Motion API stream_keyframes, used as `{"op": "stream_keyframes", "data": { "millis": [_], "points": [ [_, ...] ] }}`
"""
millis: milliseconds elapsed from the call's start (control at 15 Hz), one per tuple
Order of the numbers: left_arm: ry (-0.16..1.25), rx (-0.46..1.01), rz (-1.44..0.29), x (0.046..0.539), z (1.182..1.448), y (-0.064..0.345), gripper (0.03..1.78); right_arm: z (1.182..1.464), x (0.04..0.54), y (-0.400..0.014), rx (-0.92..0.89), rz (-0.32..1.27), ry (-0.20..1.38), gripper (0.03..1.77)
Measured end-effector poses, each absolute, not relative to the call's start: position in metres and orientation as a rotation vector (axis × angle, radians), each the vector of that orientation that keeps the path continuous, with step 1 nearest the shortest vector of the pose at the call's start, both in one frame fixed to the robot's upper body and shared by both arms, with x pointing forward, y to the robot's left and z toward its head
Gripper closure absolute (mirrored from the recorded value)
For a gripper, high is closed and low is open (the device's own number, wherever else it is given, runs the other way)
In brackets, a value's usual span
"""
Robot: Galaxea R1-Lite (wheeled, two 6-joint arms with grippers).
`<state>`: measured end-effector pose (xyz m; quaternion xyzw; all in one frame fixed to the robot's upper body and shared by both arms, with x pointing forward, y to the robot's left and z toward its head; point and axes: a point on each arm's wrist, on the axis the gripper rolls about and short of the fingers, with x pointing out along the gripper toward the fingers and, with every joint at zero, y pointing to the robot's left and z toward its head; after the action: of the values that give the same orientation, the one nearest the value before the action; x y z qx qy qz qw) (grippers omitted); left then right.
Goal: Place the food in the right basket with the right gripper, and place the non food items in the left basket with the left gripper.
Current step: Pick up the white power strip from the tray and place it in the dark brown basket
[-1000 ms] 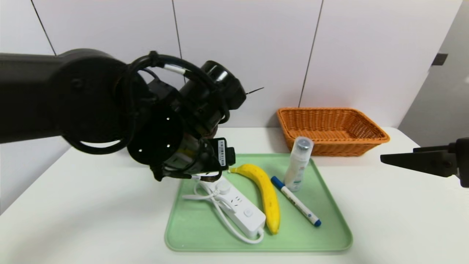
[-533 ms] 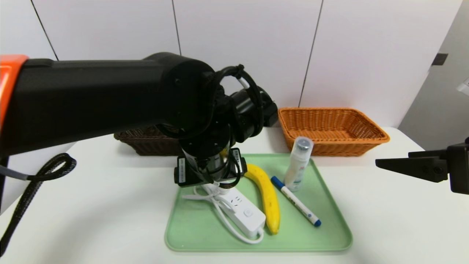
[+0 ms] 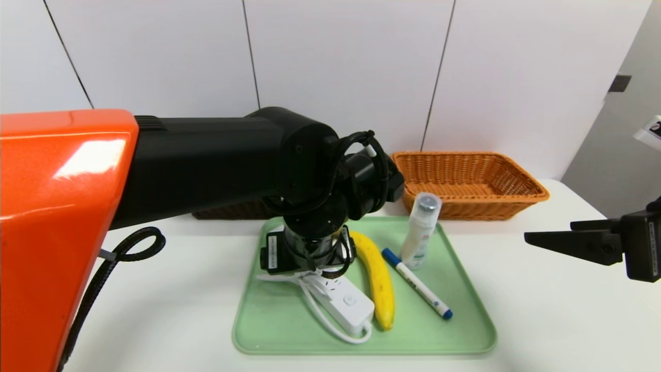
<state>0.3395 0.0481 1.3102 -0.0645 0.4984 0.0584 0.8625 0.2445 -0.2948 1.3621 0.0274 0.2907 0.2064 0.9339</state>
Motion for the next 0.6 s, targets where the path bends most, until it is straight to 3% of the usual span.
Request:
{"op": "stream_keyframes", "data": {
  "millis": [600],
  "points": [
    [1.042,-0.163,0.11,0.328,1.315,0.043,0.12,1.361,0.244,-0.294,0.054,0.428,0.598,0.1]
  ]
}}
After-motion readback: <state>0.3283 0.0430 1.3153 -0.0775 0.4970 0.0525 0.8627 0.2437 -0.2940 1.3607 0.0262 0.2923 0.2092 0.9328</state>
